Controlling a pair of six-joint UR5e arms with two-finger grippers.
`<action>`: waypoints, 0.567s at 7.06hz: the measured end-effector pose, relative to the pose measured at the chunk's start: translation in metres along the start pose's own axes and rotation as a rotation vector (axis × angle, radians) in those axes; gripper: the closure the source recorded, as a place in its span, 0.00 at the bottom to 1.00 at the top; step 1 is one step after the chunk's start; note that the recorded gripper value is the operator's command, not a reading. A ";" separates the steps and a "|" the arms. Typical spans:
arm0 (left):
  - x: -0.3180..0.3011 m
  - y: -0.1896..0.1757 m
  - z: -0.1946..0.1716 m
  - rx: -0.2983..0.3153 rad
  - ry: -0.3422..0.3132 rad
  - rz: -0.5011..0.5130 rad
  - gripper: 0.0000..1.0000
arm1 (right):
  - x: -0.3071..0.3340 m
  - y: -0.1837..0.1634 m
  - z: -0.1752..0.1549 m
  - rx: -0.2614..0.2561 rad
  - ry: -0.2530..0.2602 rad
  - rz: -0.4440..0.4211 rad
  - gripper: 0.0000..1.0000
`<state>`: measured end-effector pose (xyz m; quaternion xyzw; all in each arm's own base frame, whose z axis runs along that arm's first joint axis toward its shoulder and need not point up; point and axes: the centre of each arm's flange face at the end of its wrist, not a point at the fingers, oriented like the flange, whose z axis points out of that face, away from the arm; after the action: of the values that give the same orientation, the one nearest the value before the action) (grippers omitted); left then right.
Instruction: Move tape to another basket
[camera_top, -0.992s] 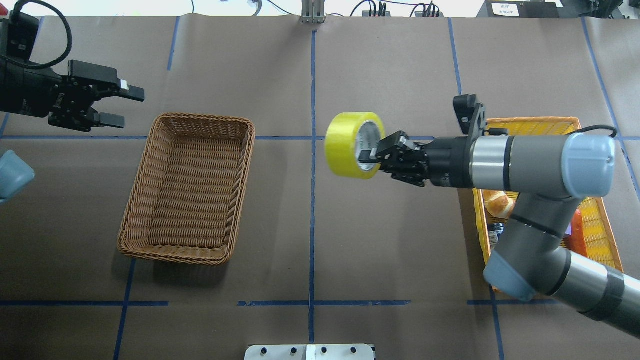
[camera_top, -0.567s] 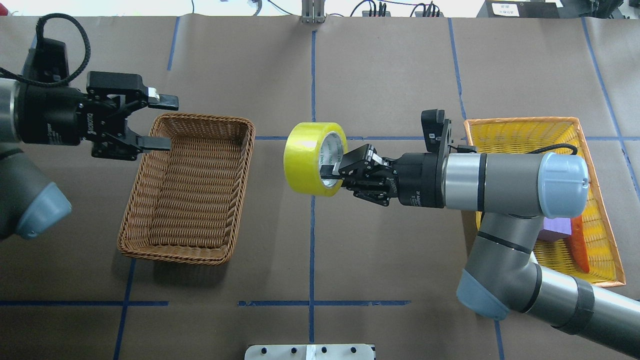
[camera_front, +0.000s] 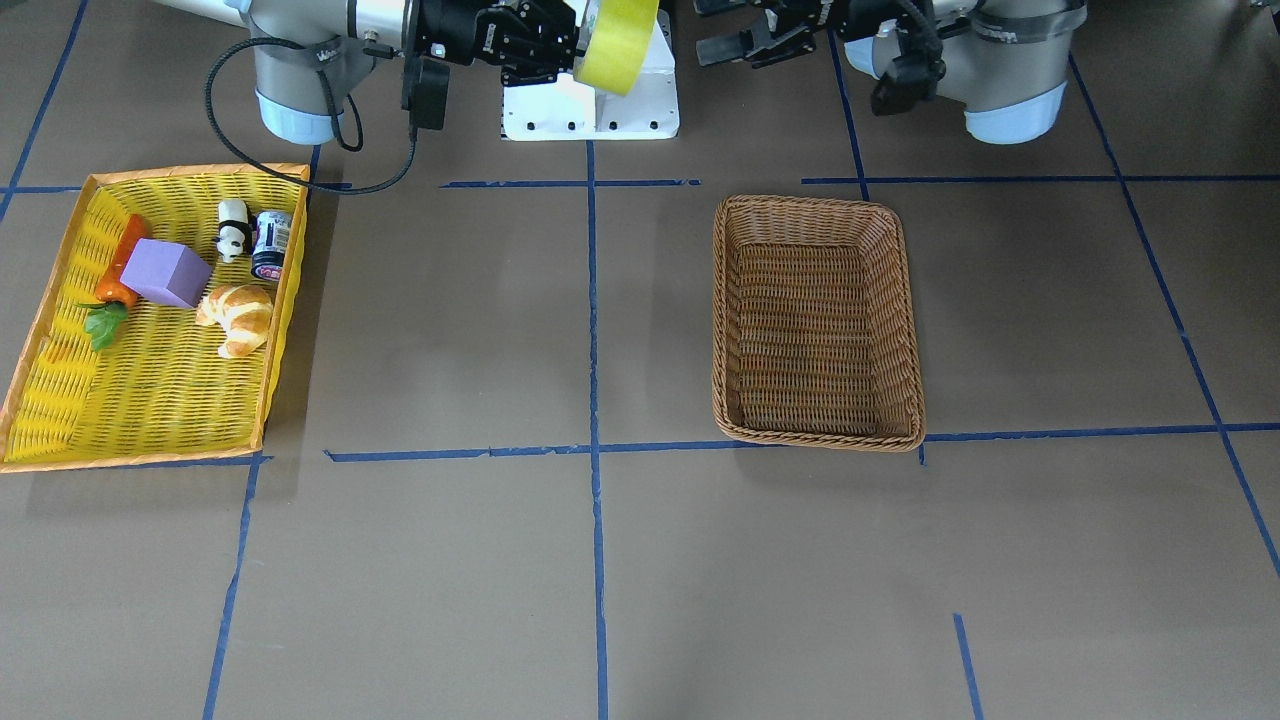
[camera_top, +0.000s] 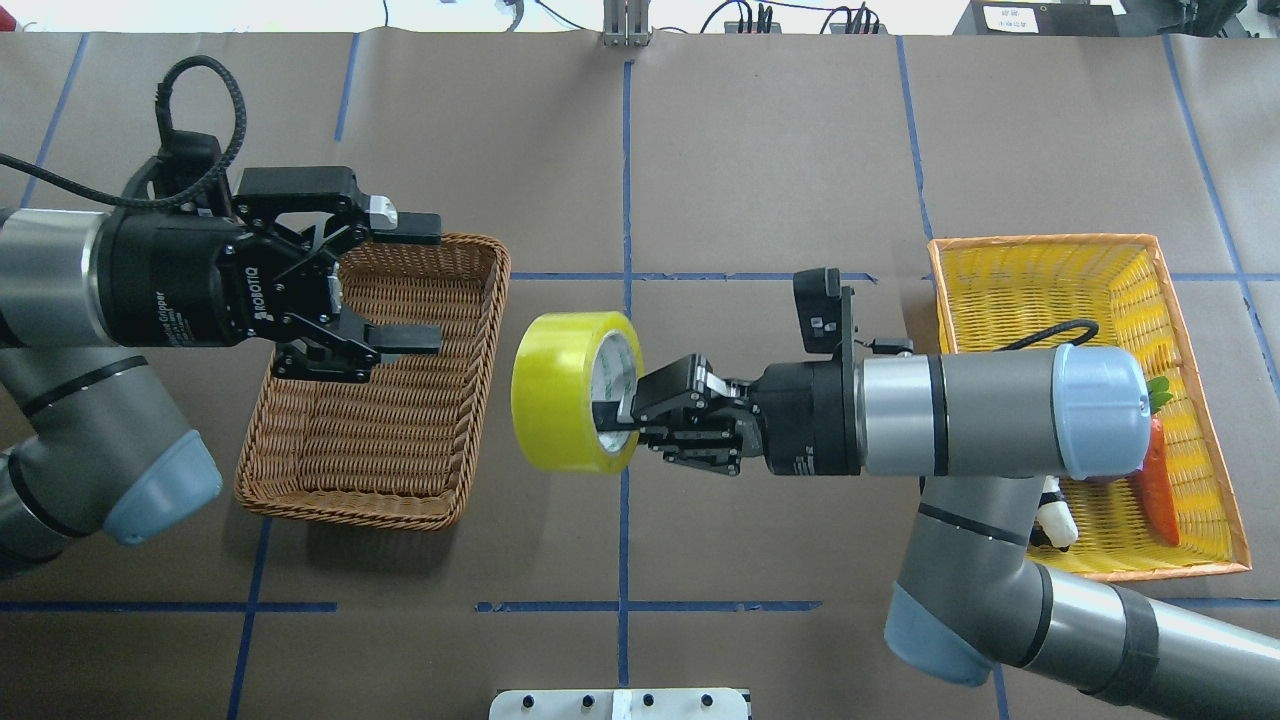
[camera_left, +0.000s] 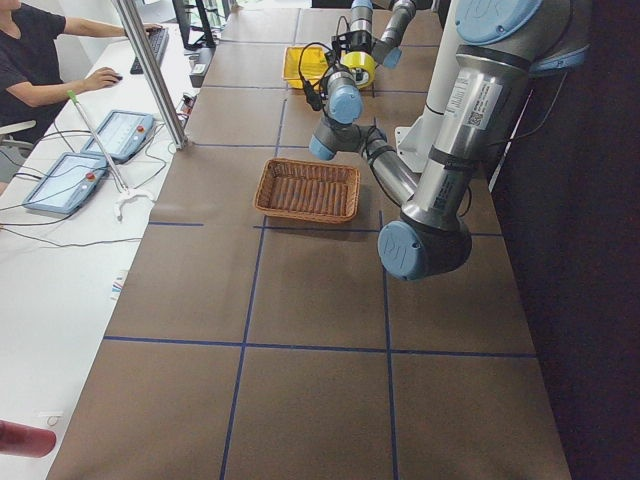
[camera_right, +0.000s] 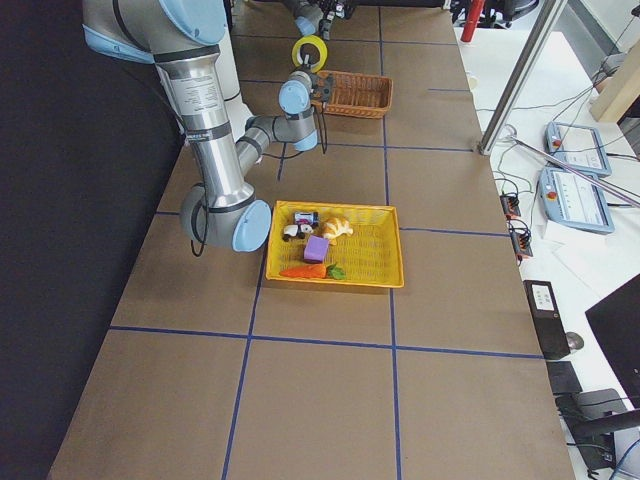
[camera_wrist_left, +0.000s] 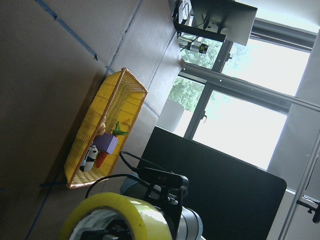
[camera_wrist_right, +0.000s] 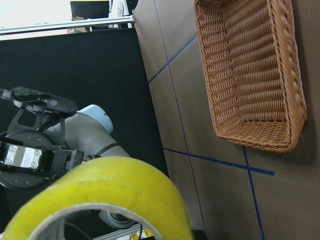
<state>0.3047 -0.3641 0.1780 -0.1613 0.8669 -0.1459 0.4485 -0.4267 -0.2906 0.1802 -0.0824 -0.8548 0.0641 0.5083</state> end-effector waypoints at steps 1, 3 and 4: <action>-0.002 0.004 0.005 -0.009 0.006 -0.010 0.00 | 0.001 0.007 0.002 -0.019 -0.013 -0.001 0.99; -0.006 0.011 0.012 -0.026 0.006 -0.021 0.00 | 0.001 0.011 0.004 -0.025 -0.024 -0.001 0.99; -0.009 0.015 0.016 -0.037 0.003 -0.028 0.00 | 0.000 0.011 0.004 -0.016 -0.029 -0.002 0.99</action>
<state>0.3211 -0.3487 0.1700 -0.1814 0.8678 -0.1365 0.4420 -0.4296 -0.2803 0.1765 -0.0850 -0.8627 0.0579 0.4951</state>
